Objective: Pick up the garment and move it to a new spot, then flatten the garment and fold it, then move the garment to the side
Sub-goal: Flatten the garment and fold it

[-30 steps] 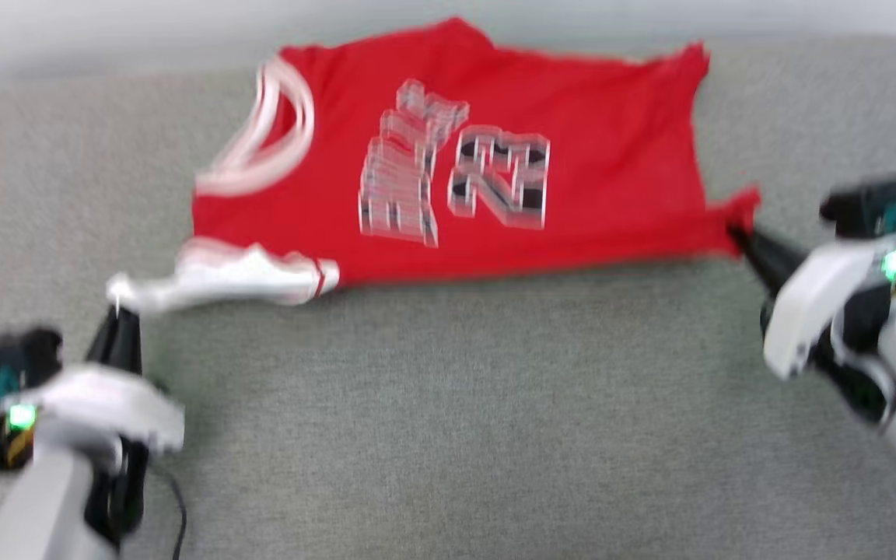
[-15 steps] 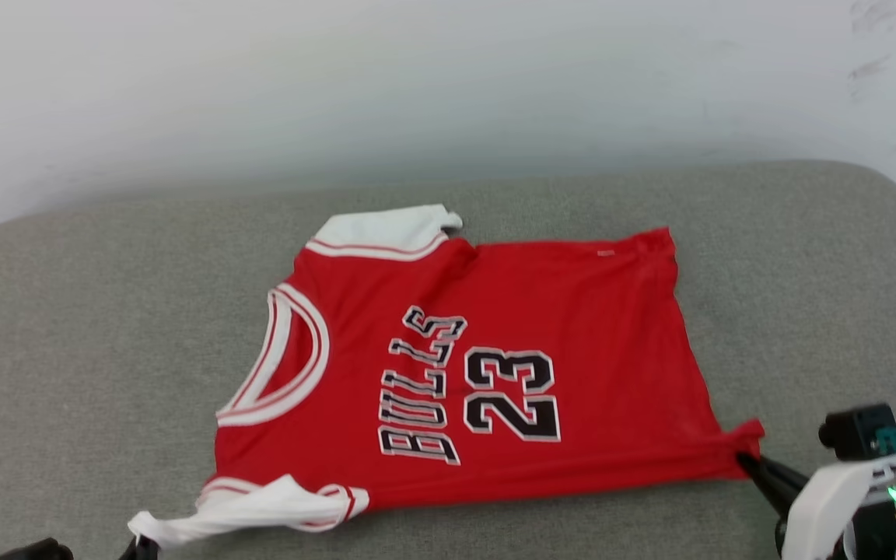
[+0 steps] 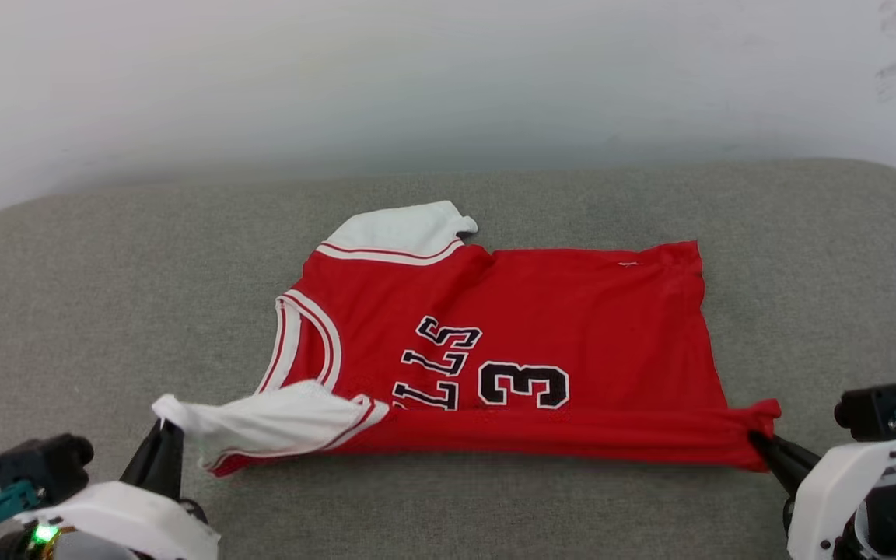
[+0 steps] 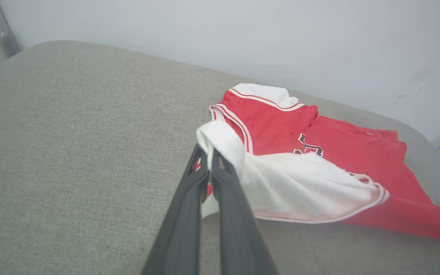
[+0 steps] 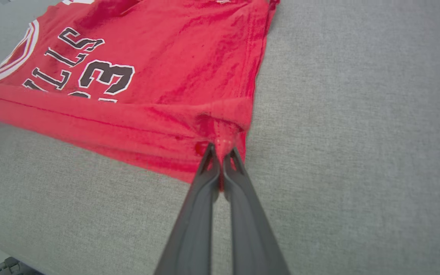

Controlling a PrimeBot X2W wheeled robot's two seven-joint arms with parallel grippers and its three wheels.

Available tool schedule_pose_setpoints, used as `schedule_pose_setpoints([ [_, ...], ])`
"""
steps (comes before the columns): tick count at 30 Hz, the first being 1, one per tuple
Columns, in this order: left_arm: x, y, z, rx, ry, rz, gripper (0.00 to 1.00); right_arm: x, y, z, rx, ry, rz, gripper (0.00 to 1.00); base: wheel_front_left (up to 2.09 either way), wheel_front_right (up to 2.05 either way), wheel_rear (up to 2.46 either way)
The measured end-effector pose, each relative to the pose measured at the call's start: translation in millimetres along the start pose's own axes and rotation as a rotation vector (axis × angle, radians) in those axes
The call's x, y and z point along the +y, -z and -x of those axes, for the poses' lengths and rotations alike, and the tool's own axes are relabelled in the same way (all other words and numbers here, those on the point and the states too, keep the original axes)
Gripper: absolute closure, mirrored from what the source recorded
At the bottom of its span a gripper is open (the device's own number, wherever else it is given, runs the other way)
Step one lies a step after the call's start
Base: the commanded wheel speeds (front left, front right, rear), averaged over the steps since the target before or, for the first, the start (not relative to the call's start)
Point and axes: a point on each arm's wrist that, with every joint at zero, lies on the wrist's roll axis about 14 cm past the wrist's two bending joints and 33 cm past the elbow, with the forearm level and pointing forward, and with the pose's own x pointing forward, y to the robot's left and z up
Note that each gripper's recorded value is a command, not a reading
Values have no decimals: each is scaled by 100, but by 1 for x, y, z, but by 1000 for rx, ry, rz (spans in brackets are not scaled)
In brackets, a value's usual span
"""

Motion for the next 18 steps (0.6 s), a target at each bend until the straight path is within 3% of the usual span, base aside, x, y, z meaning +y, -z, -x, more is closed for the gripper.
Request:
schedule_pose_setpoints([
  [7, -13, 13, -51, 49, 54, -1, 100, 0, -14, -33, 48, -4, 24, 100, 0, 0, 0],
  [18, -8, 73, -100, 218, 62, 34, 100, -10, 18, -79, 188, -1, 18, 100, 0, 0, 0],
])
